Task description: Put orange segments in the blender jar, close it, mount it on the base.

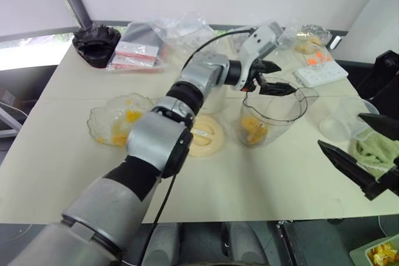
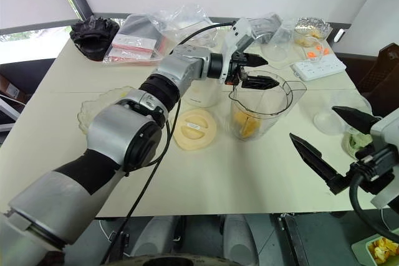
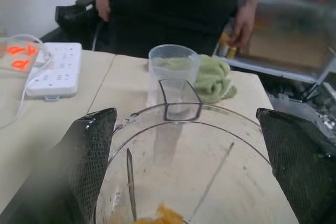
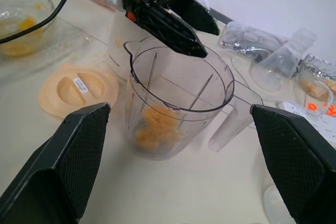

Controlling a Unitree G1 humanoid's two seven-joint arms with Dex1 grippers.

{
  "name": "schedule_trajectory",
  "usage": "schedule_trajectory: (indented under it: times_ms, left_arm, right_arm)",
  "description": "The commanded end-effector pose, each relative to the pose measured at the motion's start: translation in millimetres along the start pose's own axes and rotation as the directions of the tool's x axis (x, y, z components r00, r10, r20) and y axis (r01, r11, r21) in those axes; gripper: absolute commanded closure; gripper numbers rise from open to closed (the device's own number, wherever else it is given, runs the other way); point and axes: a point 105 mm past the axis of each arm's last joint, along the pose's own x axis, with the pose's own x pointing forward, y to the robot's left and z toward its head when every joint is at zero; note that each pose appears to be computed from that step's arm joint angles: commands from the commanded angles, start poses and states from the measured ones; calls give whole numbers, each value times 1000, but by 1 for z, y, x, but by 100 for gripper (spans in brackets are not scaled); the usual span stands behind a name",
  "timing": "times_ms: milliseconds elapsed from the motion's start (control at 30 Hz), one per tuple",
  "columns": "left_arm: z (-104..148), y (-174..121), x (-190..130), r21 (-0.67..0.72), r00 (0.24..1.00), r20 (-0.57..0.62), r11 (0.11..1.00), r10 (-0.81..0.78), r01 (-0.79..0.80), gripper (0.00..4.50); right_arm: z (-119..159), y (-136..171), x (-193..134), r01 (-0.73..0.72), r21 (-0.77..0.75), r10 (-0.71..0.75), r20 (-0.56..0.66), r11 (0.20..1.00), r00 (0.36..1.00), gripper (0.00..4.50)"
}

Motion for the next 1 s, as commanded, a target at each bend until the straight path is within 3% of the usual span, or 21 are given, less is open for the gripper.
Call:
schedule_trajectory:
  times_ms: [33,267,333,433,633,833,1000]
  left_arm:
    - [26,4,-4,77,998,61,996,32,-37,8]
    - [46,17,-49,201,993,119,979,7,-31,8]
    - [43,28,-78,206,992,124,977,31,-56,8]
    - [21,36,-117,284,995,73,955,71,-89,8]
    - [-7,18,-154,266,990,65,954,126,-139,8]
    - [-44,-18,-170,153,982,18,970,188,-188,8]
    - [-60,-42,-171,110,982,-10,976,191,-188,8]
  right_arm:
    - [3,0,-1,10,1,-10,21,1000,1000,0]
    - [-12,-8,-2,84,38,-84,-9,996,996,0]
    - [-25,-16,1,146,43,-144,-41,988,989,0]
    - [-49,-33,4,262,52,-256,-99,964,962,0]
    - [-84,-72,3,419,112,-402,-147,901,904,0]
    - [-117,-125,5,569,210,-542,-175,795,822,0]
    - [-142,-150,14,607,264,-568,-214,750,795,0]
